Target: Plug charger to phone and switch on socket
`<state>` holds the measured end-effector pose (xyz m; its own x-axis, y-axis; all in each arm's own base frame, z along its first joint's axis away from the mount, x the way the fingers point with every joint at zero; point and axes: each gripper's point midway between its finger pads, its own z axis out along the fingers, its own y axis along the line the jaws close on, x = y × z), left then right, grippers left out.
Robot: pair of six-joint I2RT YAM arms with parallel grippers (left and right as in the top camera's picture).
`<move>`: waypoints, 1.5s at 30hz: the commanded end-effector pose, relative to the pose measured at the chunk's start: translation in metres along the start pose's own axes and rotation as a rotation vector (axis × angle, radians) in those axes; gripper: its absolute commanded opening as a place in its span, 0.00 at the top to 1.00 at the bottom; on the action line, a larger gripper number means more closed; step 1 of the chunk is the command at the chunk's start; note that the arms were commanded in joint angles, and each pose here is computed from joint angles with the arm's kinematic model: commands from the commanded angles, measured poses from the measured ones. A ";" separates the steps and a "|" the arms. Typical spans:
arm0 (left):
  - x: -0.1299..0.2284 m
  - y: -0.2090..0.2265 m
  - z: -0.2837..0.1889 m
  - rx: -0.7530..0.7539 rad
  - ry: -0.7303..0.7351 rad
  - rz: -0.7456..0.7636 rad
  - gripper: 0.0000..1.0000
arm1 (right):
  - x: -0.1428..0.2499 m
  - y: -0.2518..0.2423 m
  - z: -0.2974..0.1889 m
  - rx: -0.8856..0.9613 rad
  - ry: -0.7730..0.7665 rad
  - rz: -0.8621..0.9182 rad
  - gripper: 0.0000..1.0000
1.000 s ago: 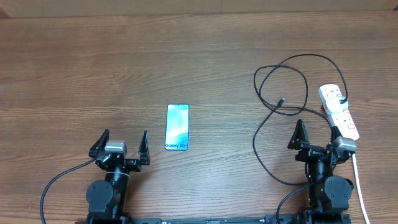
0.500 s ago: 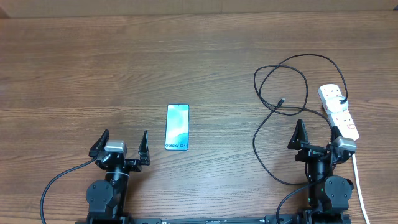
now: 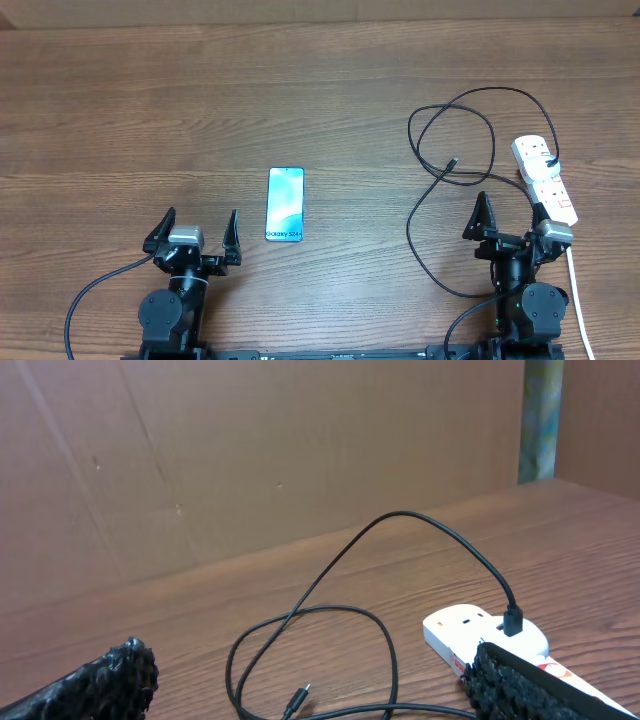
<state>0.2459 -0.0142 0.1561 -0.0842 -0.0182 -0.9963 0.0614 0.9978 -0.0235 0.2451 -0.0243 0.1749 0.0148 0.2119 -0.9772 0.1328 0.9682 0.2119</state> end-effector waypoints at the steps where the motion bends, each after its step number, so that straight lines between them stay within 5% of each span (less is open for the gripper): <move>1: 0.000 0.000 0.000 0.003 -0.006 0.018 0.00 | 0.002 0.000 0.000 -0.002 -0.004 -0.004 0.00; 34: -0.001 -0.001 0.000 0.007 -0.012 -0.012 0.00 | 0.002 0.000 0.000 -0.002 -0.004 -0.004 0.00; 45: -0.024 -0.039 -0.011 0.228 -0.023 -0.112 0.00 | 0.002 0.000 0.000 -0.002 -0.004 -0.004 0.00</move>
<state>0.2420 -0.0383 0.1595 -0.0943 -0.0638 -0.9935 0.1973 0.9770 -0.0815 0.2451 -0.0243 0.1749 0.0148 0.2119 -0.9772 0.1328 0.9682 0.2119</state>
